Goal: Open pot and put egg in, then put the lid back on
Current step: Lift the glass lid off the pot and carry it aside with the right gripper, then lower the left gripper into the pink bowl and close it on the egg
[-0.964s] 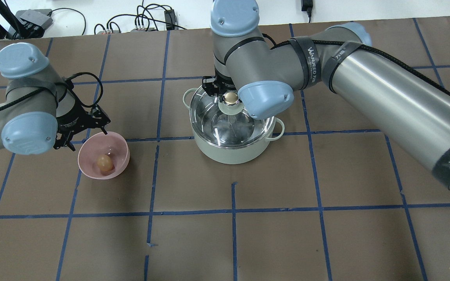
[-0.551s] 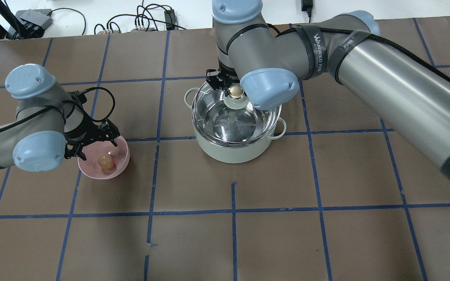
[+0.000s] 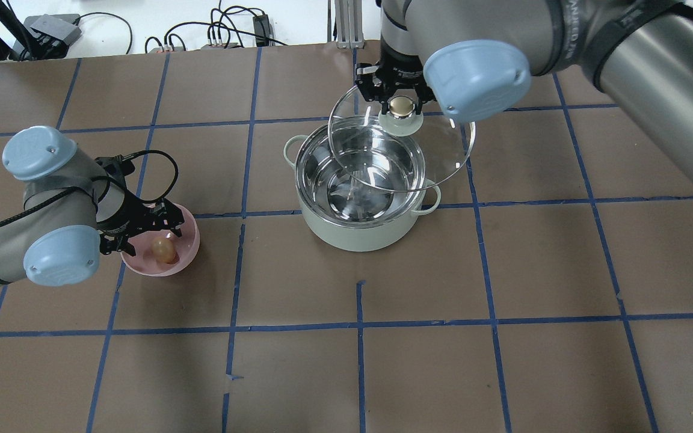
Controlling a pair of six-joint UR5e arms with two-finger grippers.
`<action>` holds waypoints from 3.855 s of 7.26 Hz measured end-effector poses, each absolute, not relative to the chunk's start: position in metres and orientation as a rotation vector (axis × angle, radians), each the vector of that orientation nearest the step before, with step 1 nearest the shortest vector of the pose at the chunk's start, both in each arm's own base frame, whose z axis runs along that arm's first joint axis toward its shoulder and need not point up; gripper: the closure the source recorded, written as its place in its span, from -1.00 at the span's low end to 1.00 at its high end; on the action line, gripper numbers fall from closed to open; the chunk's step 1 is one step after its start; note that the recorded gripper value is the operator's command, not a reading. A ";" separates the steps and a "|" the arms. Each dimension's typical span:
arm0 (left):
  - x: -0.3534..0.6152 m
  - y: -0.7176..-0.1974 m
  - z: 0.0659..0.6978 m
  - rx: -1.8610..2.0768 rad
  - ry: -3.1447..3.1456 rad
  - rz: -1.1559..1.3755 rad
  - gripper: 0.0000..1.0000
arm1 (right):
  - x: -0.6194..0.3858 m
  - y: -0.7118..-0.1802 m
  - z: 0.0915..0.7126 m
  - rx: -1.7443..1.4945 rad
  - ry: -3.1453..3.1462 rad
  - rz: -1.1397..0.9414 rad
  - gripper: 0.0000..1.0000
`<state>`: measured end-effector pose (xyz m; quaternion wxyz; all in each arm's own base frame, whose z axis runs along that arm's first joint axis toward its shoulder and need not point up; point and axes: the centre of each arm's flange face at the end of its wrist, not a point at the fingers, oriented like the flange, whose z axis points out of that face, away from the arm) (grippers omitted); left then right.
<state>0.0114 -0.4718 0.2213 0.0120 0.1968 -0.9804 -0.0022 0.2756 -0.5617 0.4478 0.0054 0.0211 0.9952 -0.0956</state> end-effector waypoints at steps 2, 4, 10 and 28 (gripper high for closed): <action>0.012 -0.474 0.214 0.617 -3.053 -0.004 -0.94 | 0.206 -0.562 0.481 0.039 3.108 -0.278 0.26; 0.013 -0.475 0.212 0.615 -3.059 0.001 -0.94 | 0.133 -0.556 0.503 0.008 3.116 -0.221 0.33; 0.004 -0.478 0.206 0.961 -2.967 -0.008 -0.94 | 0.095 -0.547 0.511 -0.011 3.081 -0.166 0.33; 0.006 -0.491 0.207 1.038 -2.917 0.044 0.17 | 0.094 -0.541 0.505 -0.019 3.077 -0.146 0.32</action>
